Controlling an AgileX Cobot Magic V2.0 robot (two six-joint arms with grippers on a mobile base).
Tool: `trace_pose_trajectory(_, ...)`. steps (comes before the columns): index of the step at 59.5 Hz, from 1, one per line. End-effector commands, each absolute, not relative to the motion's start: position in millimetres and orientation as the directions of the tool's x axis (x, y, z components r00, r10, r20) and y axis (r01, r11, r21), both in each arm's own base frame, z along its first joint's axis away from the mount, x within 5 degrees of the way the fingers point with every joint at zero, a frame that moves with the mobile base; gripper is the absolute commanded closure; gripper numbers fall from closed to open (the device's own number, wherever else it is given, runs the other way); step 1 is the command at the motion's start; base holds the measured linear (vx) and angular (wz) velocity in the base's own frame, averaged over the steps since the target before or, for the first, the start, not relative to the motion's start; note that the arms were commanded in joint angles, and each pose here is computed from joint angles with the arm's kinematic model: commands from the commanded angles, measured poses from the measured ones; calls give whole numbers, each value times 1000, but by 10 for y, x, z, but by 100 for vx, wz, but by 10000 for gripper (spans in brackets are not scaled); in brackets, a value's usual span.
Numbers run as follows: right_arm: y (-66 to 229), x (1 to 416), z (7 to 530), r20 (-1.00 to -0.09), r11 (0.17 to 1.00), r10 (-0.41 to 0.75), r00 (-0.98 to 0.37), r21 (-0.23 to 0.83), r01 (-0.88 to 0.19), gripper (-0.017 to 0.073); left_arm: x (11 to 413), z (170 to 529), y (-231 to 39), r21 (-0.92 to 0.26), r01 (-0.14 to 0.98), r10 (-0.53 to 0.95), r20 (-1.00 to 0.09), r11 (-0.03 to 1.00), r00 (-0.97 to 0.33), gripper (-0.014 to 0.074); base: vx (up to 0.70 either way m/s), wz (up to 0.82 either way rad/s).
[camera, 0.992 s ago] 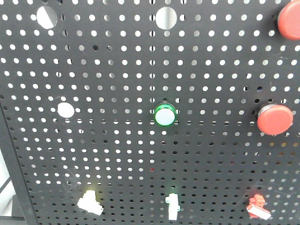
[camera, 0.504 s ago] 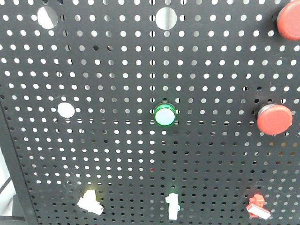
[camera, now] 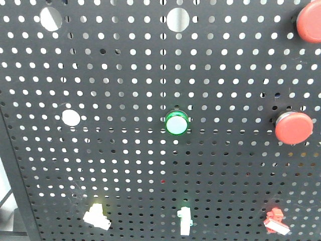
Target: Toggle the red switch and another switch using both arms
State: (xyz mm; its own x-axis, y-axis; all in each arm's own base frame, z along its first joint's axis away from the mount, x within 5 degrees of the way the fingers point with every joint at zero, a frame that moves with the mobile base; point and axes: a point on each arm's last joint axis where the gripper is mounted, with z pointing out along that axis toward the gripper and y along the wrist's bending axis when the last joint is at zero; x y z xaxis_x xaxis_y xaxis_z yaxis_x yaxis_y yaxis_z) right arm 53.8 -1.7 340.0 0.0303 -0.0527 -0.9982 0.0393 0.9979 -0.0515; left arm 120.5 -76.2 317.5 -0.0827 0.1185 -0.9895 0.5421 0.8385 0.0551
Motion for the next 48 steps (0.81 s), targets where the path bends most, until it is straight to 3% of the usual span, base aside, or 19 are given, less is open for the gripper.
trace_pose_trajectory(1,-21,535,3558,-992,998,-55,111,-49,49,566,1274,3367,-870,48,559,37,-999,828,31,591,0,0)
trace_pose_trajectory(25,-20,538,3528,-995,997,-59,78,-55,47,566,1605,3405,-1184,58,592,96,-995,804,-33,591,0,0)
trace_pose_trajectory(48,-20,539,3505,-997,997,-63,53,-61,46,566,1716,2955,-1267,22,592,163,-969,806,-186,591,0,0)
